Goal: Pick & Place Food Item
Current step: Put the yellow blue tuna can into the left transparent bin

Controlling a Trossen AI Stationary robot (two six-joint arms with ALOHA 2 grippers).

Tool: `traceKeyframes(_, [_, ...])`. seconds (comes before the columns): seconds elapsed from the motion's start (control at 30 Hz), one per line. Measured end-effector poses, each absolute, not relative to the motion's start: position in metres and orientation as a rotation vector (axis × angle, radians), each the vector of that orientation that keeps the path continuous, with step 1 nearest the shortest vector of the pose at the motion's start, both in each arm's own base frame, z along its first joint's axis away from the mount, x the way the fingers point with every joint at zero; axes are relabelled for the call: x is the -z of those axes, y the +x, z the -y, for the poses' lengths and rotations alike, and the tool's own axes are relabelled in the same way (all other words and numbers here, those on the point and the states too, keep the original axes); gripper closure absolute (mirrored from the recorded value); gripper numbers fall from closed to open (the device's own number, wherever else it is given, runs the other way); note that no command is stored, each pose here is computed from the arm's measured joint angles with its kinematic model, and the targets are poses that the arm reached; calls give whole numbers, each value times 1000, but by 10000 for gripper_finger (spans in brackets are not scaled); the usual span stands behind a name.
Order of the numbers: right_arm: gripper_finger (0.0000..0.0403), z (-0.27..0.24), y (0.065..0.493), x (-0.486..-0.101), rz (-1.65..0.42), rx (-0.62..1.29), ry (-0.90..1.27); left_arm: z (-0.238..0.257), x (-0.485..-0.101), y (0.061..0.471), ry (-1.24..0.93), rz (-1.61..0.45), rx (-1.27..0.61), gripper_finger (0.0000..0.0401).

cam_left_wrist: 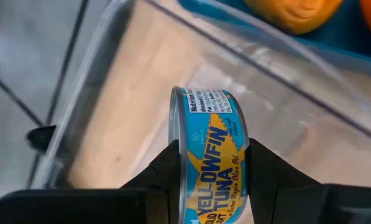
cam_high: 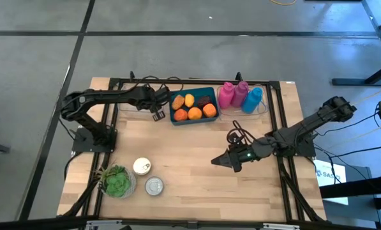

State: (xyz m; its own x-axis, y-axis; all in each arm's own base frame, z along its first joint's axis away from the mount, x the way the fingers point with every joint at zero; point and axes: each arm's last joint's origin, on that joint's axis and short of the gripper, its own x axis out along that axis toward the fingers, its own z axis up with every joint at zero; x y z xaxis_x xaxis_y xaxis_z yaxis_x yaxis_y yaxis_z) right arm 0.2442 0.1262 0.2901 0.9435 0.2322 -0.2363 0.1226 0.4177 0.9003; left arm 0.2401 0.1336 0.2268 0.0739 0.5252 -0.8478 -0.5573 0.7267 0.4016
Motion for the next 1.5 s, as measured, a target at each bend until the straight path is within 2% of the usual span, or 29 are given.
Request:
traceKeyframes(1.23, [346,-131,242,-290,-338,-61,1132,-141,-221,240,-161,-1250,-719,294])
traceKeyframes(1.4, [346,-131,242,-290,-338,-61,1132,-140,-221,239,-176,-1257,-698,212])
traceKeyframes(1.5, [346,-131,242,-290,-338,-61,1132,-139,-220,239,-201,-1258,-660,184])
